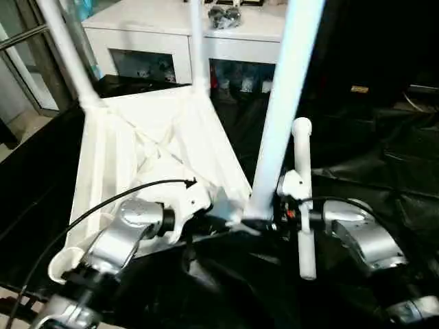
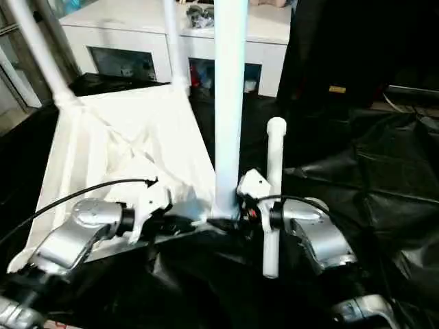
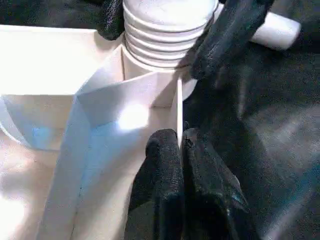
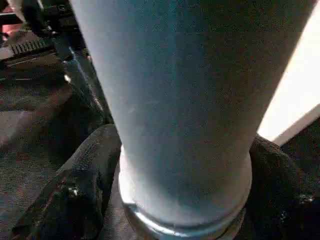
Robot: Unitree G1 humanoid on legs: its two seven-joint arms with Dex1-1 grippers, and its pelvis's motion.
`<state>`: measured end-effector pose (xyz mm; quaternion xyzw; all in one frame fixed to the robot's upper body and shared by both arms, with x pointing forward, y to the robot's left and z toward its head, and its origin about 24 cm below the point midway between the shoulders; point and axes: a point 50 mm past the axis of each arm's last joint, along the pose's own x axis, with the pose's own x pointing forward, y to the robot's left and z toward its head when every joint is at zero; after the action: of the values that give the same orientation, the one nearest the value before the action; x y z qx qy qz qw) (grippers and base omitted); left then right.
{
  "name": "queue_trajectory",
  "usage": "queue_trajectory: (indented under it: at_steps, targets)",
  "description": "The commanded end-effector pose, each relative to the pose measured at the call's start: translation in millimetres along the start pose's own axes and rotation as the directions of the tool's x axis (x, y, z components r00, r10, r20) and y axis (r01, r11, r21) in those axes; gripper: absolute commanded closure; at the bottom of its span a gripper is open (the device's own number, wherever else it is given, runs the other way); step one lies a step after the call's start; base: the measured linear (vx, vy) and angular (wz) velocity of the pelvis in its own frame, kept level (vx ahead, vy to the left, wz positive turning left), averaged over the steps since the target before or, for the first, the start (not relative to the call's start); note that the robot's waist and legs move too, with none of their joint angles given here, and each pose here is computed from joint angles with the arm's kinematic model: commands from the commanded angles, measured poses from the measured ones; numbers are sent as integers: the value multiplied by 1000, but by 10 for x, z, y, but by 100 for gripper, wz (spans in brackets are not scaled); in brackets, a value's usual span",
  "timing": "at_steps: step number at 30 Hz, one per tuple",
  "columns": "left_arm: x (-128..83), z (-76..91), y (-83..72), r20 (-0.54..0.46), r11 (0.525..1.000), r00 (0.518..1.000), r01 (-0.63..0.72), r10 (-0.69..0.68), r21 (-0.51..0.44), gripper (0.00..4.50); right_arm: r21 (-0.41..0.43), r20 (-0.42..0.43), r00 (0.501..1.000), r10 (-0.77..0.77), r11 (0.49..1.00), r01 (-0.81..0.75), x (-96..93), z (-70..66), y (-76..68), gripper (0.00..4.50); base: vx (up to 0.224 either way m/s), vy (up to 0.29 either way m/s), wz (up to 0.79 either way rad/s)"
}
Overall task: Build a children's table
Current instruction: Rotate leg to tighten
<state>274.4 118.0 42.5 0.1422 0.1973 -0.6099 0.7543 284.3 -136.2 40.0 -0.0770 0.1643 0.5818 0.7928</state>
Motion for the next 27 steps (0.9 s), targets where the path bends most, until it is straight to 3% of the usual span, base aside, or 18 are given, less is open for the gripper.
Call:
queue_trajectory:
  at_steps: [1, 9, 13, 16, 17, 18, 20, 22, 24, 25, 27]
  targets:
    - [65, 84, -53, 41, 998, 998, 48, -49, 29, 450, 19, -11, 996, 83, 996, -83, 103, -31, 112, 122, 0, 0, 0]
    - [75, 81, -61, 52, 999, 998, 36, -37, 21, 450, 59, 8, 996, 93, 994, -94, 138, -46, 163, 171, 0, 0, 0]
    - [142, 99, 32, 42, 997, 996, -74, 74, -10, 450, 82, 10, 994, -109, 991, 108, 226, -85, 16, 174, 0, 0, 0]
    - [239, 132, 162, 21, 977, 977, -210, 211, -39, 450, 155, -49, 924, -378, 911, 381, 312, -161, -200, 176, 0, 0, 0]
    - [356, 204, 236, 29, 951, 953, -298, 301, -81, 450, 220, -77, 862, -501, 835, 505, 399, -190, -276, 176, -63, -4, -3]
    - [390, 228, 252, 33, 943, 946, -320, 324, -94, 450, 236, -82, 847, -525, 816, 528, 424, -193, -286, 176, -52, -3, -1]
    - [405, 242, 260, 35, 938, 941, -332, 337, -101, 450, 245, -85, 839, -538, 805, 541, 442, -193, -289, 176, -26, -1, -1]
    - [537, 355, 272, 56, 924, 926, -365, 373, -118, 450, 281, -83, 821, -564, 778, 562, 611, -147, -251, 176, 0, 0, 0]
    - [596, 412, 252, 73, 928, 929, -354, 363, -116, 450, 287, -53, 838, -543, 796, 533, 703, -100, -210, 176, 0, 0, 0]
    - [596, 412, 252, 73, 928, 929, -354, 363, -116, 450, 287, -53, 838, -543, 796, 533, 703, -100, -210, 120, 0, 0, 0]
    - [610, 424, 220, 86, 941, 940, -322, 331, -106, 450, 289, -18, 865, -502, 825, 485, 743, -59, -181, 100, 0, 0, 0]
